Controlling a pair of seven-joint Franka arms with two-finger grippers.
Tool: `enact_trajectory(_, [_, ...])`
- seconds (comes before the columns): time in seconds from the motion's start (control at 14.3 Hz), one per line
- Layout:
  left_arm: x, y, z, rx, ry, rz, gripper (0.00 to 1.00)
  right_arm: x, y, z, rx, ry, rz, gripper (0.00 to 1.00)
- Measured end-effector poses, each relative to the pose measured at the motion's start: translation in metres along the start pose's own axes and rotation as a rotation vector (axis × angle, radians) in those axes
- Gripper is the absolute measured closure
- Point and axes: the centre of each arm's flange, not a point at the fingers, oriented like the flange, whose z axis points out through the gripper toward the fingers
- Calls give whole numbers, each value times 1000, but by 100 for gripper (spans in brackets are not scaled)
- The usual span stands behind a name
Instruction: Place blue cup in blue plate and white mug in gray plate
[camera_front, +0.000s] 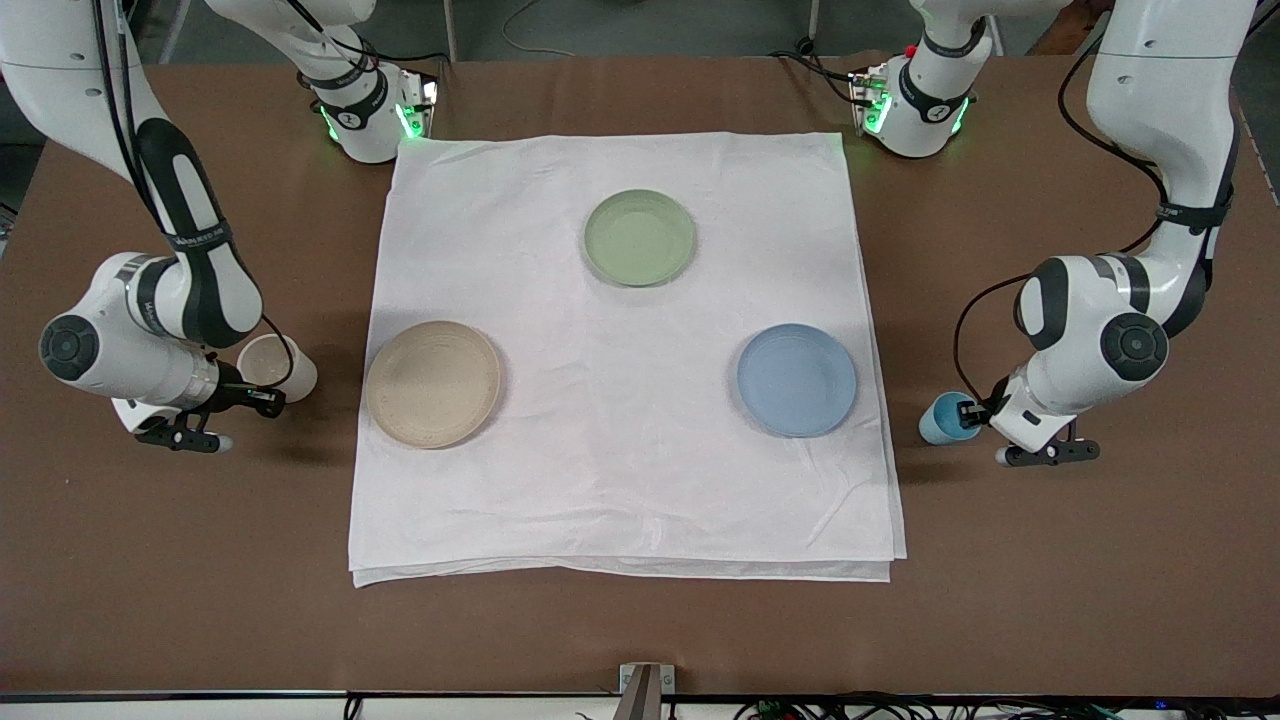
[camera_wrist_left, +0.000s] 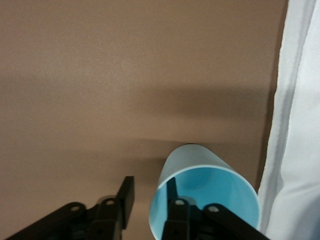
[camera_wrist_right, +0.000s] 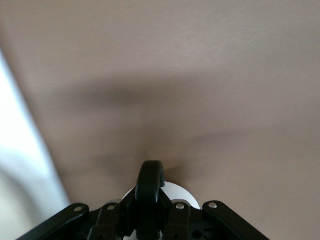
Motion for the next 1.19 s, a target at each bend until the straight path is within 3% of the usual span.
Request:
enact_trajectory(0.14, [1, 5, -3, -3, 3, 5, 93, -2, -23, -34, 60, -32, 6, 90])
enact_trajectory(0.21, [2, 10, -9, -10, 6, 8, 97, -7, -43, -44, 79, -34, 15, 90])
enact_trajectory(0.35, [-1, 24, -29, -16, -7, 5, 97, -21, -94, -43, 76, -34, 33, 90])
enact_trajectory(0.56, [-17, 72, -79, -31, -41, 2, 97, -50, -174, -5, 50, 13, 65, 90])
enact_trajectory(0.84, [-55, 148, -92, -40, -87, 13, 97, -66, -202, 31, 32, 39, 59, 90])
enact_trajectory(1.05, [-73, 190, -64, -51, -104, -28, 97, -61, -196, 38, 28, 46, 69, 68])
enact_trajectory(1.19, [-79, 209, -43, -56, -115, -36, 97, -56, -199, 30, 36, 64, 67, 44])
